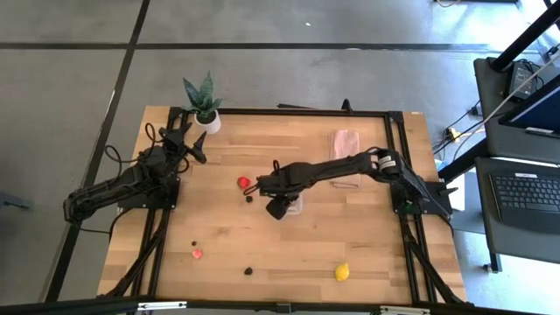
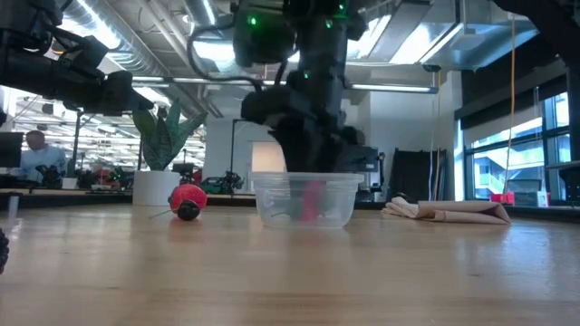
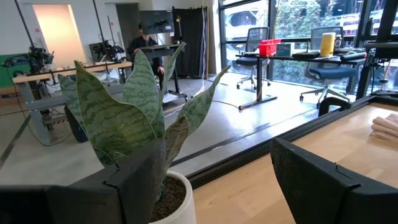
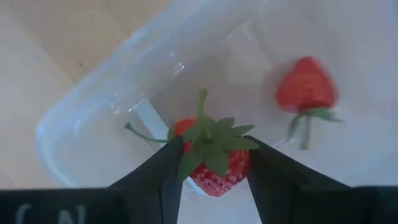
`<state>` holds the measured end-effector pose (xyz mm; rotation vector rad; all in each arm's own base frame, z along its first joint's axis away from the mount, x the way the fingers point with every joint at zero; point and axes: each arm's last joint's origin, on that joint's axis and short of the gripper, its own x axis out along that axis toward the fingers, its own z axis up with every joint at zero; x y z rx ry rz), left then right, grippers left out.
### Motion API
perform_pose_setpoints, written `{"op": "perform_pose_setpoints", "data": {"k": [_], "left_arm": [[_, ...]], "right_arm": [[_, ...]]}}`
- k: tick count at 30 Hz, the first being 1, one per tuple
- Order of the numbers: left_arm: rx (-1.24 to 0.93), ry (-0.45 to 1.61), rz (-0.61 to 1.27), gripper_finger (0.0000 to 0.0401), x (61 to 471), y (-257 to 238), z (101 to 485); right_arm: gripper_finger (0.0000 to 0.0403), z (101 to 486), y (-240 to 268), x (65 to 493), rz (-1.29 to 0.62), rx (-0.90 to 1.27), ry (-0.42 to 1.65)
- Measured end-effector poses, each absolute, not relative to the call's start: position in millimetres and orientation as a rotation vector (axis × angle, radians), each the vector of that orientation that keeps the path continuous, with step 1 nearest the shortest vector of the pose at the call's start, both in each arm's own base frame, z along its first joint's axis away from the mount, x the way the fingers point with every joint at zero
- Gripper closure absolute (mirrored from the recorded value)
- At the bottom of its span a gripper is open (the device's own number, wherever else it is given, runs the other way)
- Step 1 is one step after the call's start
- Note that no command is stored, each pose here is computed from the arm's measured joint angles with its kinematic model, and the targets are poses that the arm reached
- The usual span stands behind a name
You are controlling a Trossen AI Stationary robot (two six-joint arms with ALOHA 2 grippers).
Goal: Pick and placing Produce into tupperware
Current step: Put the red strawberry into the transparent bin
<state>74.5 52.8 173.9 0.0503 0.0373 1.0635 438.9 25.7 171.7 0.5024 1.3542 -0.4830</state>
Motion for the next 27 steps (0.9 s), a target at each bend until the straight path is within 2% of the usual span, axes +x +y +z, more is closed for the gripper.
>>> {"op": "perform_pose_setpoints", "data": {"k": [18,22,27], "left_arm": [[0.05,0.037,1.064,0.0116,74.5,52.8,173.9],[0.05,0.037,1.064,0.0116,74.5,52.8,173.8],[0.05,0.037,1.064,0.0116,74.5,52.8,173.9]], "right_arm": [[0.0221,163.0,26.8,435.8,-0.483,0.495,1.363],[0.0189,163.0,27.0,435.8,-0.481,0.492,1.363],[0.0116,163.1,27.0,435.9,-0.48,0.491,1.362]]}}
